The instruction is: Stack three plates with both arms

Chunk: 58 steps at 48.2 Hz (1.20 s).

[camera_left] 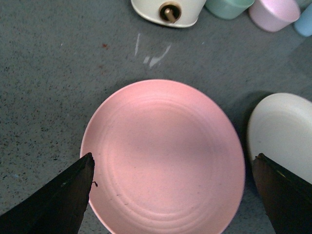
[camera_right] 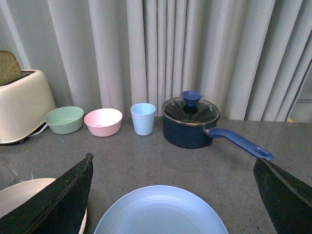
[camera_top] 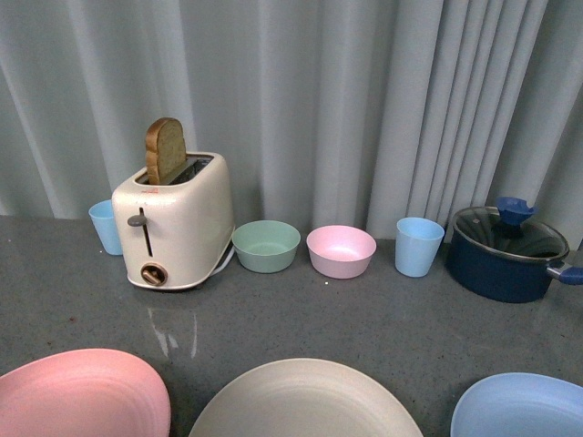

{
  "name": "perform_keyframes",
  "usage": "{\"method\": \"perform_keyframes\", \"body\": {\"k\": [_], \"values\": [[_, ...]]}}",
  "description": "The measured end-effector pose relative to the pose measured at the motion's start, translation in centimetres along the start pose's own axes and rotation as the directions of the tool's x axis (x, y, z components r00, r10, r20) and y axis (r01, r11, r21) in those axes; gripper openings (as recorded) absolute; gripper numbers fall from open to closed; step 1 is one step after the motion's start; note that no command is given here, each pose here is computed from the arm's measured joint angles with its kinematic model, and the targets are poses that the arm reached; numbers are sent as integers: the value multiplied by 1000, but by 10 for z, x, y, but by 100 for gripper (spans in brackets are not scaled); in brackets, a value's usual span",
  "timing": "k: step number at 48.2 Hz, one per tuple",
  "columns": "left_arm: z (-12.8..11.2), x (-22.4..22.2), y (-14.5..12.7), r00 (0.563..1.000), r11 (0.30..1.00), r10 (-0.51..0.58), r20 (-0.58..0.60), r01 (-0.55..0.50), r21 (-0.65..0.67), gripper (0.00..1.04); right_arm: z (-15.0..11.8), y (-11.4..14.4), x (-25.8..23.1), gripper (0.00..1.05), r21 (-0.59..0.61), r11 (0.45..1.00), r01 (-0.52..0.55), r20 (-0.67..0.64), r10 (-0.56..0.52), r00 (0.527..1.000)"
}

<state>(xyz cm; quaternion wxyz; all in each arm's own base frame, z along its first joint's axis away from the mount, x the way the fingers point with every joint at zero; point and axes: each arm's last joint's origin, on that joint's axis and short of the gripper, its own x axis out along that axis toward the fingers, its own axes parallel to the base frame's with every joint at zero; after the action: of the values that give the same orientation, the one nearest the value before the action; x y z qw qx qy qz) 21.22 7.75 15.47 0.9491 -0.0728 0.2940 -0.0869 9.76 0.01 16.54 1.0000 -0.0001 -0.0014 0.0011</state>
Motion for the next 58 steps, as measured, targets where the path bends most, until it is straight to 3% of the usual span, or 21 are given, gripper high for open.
{"method": "perform_keyframes", "body": {"k": [25, 46, 58], "values": [[-14, 64, 45, 973, 993, 16, -229, 11, 114, 98, 0, 0, 0, 97, 0, 1000, 0, 0, 0, 1000], [-6, 87, 66, 958, 976, 93, -271, -33, 217, 98, 0, 0, 0, 97, 0, 1000, 0, 0, 0, 1000], [-7, 100, 66, 945, 972, 79, -317, -2, 237, 98, 0, 0, 0, 97, 0, 1000, 0, 0, 0, 1000]]}}
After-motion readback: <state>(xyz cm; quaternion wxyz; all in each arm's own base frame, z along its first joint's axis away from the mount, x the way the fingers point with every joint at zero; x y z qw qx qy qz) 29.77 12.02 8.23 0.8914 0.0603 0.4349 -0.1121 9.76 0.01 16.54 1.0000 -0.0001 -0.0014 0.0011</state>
